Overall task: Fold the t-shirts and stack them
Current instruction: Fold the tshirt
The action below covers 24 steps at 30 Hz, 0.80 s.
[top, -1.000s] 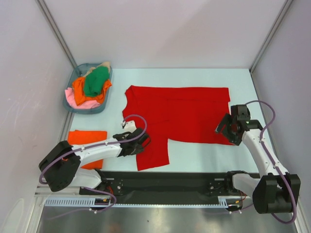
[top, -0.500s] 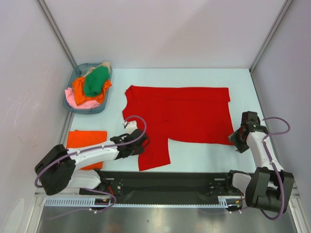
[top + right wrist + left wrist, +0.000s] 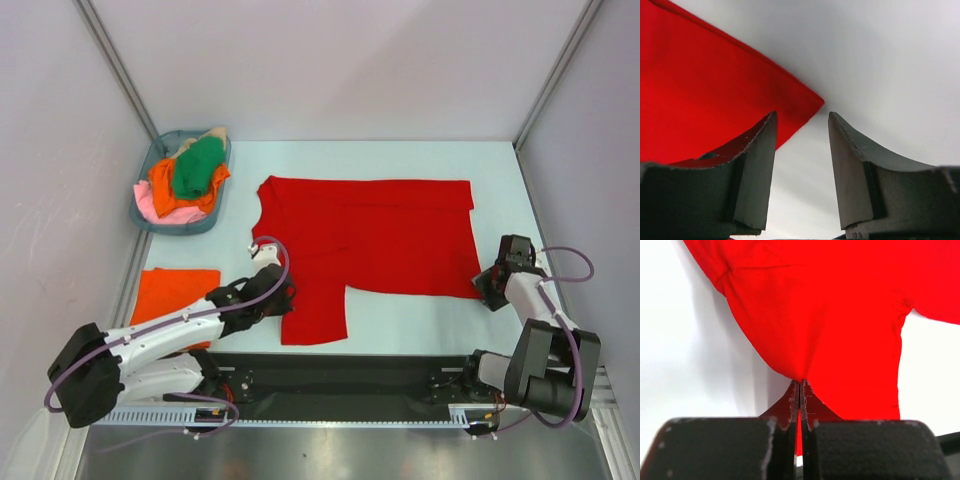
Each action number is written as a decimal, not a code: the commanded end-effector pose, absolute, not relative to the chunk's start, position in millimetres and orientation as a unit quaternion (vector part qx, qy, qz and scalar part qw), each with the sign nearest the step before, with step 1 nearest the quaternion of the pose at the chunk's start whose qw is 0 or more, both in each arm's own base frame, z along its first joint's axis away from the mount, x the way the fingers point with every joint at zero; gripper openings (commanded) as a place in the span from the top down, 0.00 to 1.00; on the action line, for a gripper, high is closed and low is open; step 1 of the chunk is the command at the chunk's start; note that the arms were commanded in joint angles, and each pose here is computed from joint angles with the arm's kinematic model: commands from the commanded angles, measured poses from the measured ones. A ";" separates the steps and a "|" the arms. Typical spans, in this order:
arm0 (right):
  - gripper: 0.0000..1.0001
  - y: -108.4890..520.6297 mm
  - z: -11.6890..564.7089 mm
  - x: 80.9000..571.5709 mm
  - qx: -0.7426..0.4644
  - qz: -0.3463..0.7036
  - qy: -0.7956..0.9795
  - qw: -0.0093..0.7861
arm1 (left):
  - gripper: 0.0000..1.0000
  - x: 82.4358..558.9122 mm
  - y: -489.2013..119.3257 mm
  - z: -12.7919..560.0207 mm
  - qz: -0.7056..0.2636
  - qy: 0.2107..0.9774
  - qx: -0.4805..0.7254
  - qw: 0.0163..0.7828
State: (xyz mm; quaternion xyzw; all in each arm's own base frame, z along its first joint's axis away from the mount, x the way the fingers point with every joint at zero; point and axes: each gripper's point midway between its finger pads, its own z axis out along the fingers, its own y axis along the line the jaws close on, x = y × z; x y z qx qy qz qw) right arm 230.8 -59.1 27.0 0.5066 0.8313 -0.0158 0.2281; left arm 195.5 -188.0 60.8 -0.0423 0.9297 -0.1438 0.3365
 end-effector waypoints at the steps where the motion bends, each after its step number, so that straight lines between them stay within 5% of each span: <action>1: 0.51 -64.6 20.3 243.6 0.517 -0.011 0.820 0.247 | 1.00 196.5 -189.7 67.5 -0.155 0.923 -0.031 0.352; 7: 0.57 -63.2 4.5 234.8 0.532 -0.021 0.818 0.217 | 1.00 197.2 -184.2 75.9 -0.154 0.918 -0.038 0.364; 13: 0.88 -67.8 -1.8 233.9 0.523 -0.038 0.825 0.212 | 1.00 201.0 -184.7 91.0 -0.169 0.906 -0.044 0.384; 24: 1.00 -59.7 10.5 221.1 0.494 -0.038 0.846 0.197 | 1.00 207.4 -187.4 98.8 -0.163 0.906 -0.059 0.387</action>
